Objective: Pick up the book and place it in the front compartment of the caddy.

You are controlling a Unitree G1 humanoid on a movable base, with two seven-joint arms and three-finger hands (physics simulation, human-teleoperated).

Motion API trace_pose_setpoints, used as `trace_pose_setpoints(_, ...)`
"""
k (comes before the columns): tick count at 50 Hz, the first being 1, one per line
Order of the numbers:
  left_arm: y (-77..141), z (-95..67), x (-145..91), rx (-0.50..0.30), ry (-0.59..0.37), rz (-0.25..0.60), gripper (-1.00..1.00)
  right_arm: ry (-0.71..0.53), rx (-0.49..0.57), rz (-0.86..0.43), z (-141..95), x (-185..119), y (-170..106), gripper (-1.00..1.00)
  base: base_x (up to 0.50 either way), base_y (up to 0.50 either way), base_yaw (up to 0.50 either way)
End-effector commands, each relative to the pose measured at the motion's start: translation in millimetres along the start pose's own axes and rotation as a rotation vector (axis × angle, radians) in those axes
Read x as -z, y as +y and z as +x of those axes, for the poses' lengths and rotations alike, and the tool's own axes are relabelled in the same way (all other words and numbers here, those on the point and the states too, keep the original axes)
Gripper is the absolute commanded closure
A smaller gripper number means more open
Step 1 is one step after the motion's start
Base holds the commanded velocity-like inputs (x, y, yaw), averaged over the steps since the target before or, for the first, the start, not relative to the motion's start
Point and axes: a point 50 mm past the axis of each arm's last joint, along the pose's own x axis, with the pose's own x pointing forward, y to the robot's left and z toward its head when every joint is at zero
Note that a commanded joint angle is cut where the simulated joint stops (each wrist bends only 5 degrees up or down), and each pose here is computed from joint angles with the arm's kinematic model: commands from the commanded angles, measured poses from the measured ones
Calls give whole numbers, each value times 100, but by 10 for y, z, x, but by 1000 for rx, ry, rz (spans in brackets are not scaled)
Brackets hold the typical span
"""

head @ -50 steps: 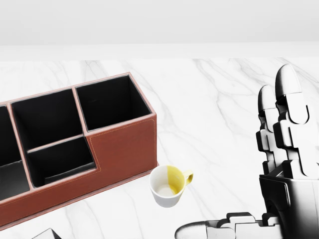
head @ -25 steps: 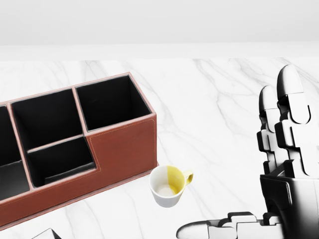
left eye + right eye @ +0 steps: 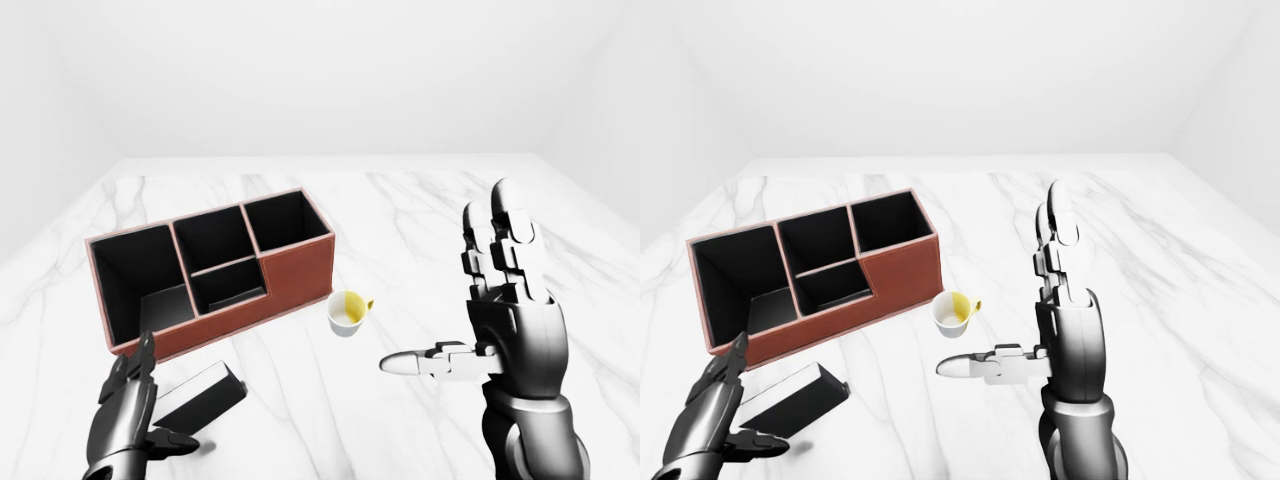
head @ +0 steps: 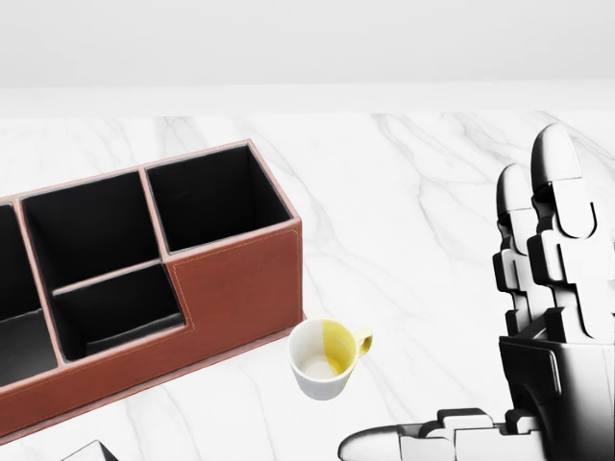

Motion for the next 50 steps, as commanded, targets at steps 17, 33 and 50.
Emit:
trace_pose_setpoints(17,-85,117,-115,-29,-77,100,92,0,3,2,-4,-4,-3,-99,0,0,0)
trace_pose_setpoints(33,-124,61,-113,-26,-74,115,100,-15,10,3,-8,-43,-21,-100,0,0,0)
trace_pose_setpoints(50,15,111,-146,-104,-77,89,100,-5,14,10,-23,-33,-38,-100,0,0,0)
